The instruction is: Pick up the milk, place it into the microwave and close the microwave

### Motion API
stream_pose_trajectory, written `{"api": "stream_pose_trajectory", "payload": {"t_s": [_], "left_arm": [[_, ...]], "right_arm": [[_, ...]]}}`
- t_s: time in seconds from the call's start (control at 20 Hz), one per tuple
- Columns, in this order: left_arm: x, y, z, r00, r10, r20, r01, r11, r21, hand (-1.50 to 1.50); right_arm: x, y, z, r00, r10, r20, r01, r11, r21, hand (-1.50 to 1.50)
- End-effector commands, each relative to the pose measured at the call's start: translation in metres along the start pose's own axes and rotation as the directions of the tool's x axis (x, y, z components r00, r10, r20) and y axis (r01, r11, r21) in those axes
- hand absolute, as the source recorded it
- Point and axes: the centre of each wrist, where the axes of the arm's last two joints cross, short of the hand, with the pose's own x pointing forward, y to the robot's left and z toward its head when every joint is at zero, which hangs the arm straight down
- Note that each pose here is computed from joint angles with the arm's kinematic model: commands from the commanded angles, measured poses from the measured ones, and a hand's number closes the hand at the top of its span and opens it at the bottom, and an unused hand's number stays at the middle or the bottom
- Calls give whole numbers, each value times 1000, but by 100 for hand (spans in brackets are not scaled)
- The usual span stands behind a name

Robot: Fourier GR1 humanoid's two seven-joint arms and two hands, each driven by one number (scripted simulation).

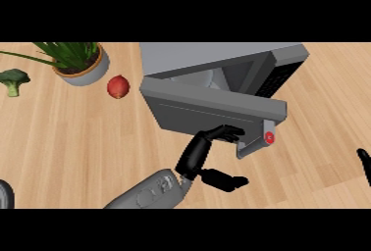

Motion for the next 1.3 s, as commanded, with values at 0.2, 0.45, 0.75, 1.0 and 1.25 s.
{"api": "stream_pose_trajectory", "payload": {"t_s": [0.2, 0.45, 0.75, 1.0, 1.25], "left_arm": [[27, 1, -34, 993, 14, 117, -21, 998, 63, -150], [30, 2, -39, 991, 8, 132, -20, 996, 91, -150], [30, 6, -47, 992, 2, 126, -17, 993, 118, -150], [35, 7, -54, 990, -6, 143, -13, 991, 131, -150], [34, 11, -60, 991, -14, 135, -8, 988, 156, -150]], "right_arm": [[11, -6, -17, 999, -24, 38, 22, 999, 48, -150], [12, -7, -21, 998, -59, 29, 57, 995, 80, -150], [16, -9, -33, 995, -87, 58, 81, 991, 106, -150], [19, -12, -37, 994, -99, 50, 92, 988, 128, -150], [26, -16, -44, 995, -88, 50, 80, 987, 136, -150]]}}
